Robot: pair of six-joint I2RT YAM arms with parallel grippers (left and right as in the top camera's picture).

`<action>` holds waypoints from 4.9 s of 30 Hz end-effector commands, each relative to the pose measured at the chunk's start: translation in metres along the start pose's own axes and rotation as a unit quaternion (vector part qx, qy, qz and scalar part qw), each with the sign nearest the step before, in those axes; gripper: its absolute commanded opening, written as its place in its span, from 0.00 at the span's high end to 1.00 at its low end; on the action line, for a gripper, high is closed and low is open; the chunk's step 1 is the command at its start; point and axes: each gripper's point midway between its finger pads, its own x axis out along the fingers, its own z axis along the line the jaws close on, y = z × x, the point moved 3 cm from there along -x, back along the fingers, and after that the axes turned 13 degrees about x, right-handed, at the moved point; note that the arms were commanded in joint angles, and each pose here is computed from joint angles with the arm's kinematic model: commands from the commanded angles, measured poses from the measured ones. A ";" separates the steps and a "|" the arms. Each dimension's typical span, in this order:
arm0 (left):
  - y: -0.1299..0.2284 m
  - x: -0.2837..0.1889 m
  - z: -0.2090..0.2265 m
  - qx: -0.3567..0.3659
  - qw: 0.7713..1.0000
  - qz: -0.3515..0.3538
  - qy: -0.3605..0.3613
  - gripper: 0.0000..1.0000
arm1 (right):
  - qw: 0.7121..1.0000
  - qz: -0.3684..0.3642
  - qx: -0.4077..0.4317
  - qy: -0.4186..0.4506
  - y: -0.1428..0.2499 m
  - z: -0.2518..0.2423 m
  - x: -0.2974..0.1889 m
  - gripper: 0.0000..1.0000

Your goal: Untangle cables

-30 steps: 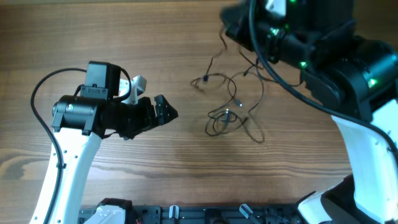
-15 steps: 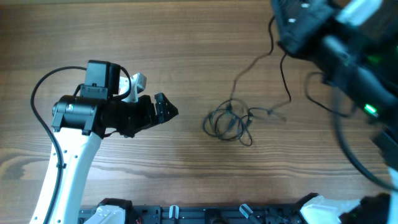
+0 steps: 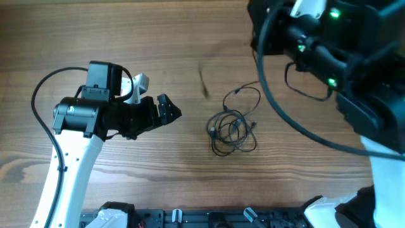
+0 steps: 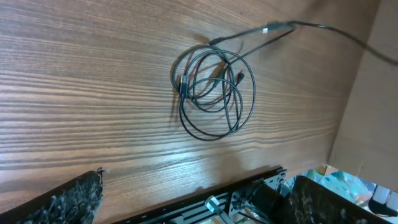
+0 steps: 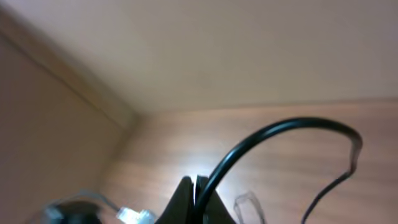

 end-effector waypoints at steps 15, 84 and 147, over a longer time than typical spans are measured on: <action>0.001 0.002 0.002 -0.003 1.000 0.004 -0.004 0.00 | 0.954 -0.283 -0.087 -0.041 -0.101 0.039 -0.066 0.96; -0.101 -0.122 -0.026 -0.418 0.821 -0.057 0.386 0.73 | 0.887 0.330 -0.257 -0.194 0.198 0.063 0.132 0.96; -0.128 -0.018 0.400 -0.324 0.799 -0.268 -0.430 0.00 | 0.914 0.367 -0.157 0.077 0.186 -0.020 0.095 0.30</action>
